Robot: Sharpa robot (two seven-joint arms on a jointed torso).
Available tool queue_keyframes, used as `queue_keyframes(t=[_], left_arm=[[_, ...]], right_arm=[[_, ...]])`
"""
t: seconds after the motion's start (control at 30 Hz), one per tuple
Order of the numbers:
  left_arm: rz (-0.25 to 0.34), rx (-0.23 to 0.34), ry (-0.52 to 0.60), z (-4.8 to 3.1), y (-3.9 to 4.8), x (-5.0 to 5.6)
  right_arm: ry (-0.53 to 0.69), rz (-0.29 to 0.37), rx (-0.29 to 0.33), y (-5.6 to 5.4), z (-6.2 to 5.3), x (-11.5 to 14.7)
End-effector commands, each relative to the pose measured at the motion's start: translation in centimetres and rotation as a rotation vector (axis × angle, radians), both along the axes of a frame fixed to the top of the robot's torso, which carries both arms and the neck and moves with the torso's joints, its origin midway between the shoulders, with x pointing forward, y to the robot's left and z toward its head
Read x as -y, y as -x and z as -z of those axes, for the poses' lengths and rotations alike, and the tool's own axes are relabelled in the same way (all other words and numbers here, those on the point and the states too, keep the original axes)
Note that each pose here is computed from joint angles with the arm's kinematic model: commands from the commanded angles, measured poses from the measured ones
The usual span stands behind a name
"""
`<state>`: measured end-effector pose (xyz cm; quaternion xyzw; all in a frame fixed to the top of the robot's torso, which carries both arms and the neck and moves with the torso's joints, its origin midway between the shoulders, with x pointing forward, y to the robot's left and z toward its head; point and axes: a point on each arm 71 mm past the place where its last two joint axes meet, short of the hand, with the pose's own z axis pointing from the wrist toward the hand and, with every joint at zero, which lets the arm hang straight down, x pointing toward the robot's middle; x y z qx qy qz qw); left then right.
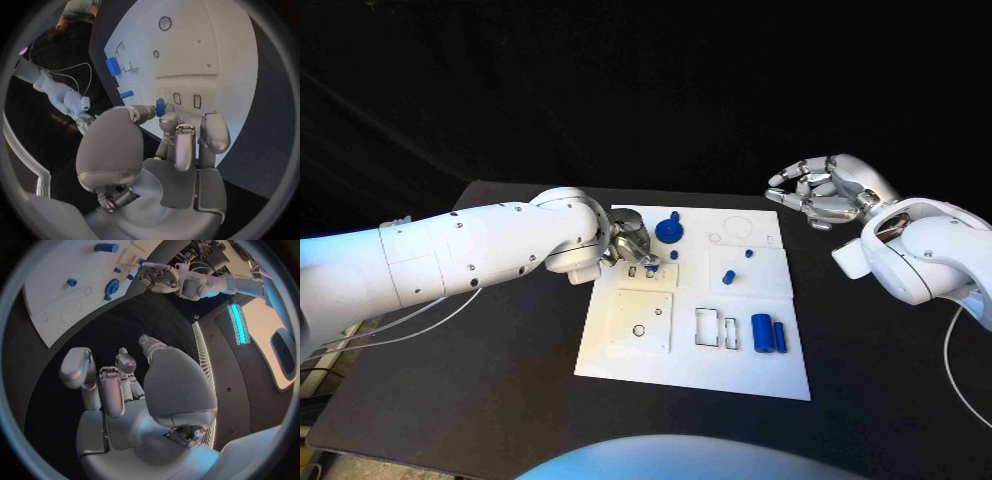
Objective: Assemble the parts on the task board
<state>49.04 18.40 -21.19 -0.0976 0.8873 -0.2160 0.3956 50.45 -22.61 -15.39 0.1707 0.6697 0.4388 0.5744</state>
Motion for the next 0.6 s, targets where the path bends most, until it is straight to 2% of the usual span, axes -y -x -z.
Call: queue_keyframes(t=[0.03, 0.6], left_arm=[[0.024, 0.069, -0.051, -0.12, -0.03, 0.31], [0.038, 0.027, -0.145, 0.85, -0.22, 0.57]], right_arm=[[0.001, -0.006, -0.009, 0.0, 0.08, -0.07], [0.002, -0.006, -0.014, -0.04, 0.16, -0.18]])
